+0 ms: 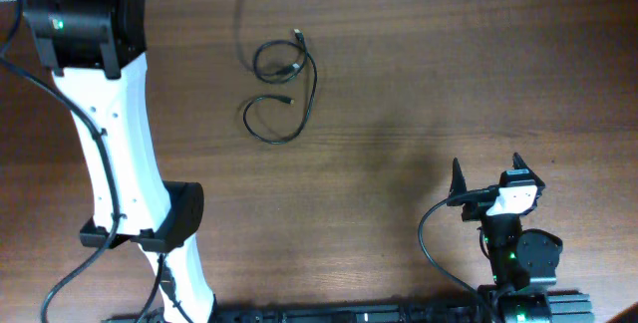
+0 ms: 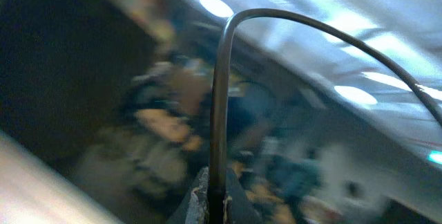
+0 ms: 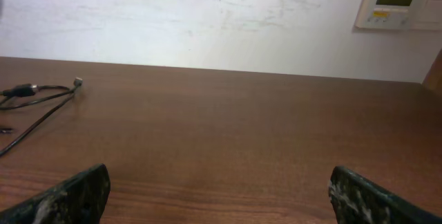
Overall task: Untangle cables
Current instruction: 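Carry the cable strand with the left gripper to the left edge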
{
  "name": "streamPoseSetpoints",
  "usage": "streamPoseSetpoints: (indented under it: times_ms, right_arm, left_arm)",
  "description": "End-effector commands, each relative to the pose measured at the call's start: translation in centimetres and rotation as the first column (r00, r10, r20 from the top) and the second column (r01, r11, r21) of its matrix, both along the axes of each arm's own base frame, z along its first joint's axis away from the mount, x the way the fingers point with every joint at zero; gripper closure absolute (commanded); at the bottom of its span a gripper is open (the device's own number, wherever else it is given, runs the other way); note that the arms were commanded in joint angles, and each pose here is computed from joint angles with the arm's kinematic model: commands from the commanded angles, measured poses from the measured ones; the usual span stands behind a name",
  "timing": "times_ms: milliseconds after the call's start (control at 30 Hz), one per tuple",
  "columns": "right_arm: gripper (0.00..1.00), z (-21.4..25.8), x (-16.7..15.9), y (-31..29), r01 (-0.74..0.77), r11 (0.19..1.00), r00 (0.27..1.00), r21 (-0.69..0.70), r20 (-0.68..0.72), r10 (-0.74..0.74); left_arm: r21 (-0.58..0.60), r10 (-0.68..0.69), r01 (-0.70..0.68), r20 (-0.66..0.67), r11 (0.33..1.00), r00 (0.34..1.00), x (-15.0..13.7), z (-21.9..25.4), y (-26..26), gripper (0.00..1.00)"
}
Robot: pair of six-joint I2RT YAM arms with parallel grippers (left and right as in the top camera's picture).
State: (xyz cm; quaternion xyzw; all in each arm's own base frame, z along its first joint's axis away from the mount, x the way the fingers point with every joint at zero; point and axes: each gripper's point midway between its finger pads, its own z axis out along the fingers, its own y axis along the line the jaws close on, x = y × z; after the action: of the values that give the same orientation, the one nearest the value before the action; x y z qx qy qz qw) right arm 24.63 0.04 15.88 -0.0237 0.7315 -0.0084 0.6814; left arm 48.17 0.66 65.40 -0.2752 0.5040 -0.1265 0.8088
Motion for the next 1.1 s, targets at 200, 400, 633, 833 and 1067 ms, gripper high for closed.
streamPoseSetpoints:
  times_ms: [200,400,633,833,1067]
  right_arm:
    - [0.02,-0.3,0.0,0.0,0.002,1.0,1.0,0.0,-0.006,-0.002]
    - [0.02,-0.3,0.0,0.0,0.002,1.0,1.0,0.0,-0.006,-0.002]
    - [0.02,-0.3,0.0,0.0,0.002,1.0,1.0,0.0,-0.006,-0.002]
    - [0.02,-0.3,0.0,0.0,0.002,1.0,1.0,0.0,-0.006,-0.002]
    - [0.01,-0.3,0.0,0.0,0.002,1.0,1.0,0.0,-0.006,-0.002]
  left_arm:
    - [-0.007,0.557,-0.583,-0.289,0.812,0.779,2.4,-11.2,12.7,1.0]
    - [0.075,0.7,-0.736,-0.388,0.673,0.6,1.1,-15.4,17.1,1.0]
    - [0.227,0.813,-0.844,-0.471,0.485,0.341,-3.3,-17.5,23.6,1.0]
    - [0.355,0.832,-0.852,-0.534,0.384,0.152,-6.8,-19.5,27.4,1.0]
    - [0.443,0.833,-0.852,-0.553,0.281,-0.013,-10.7,-20.1,31.5,1.0]
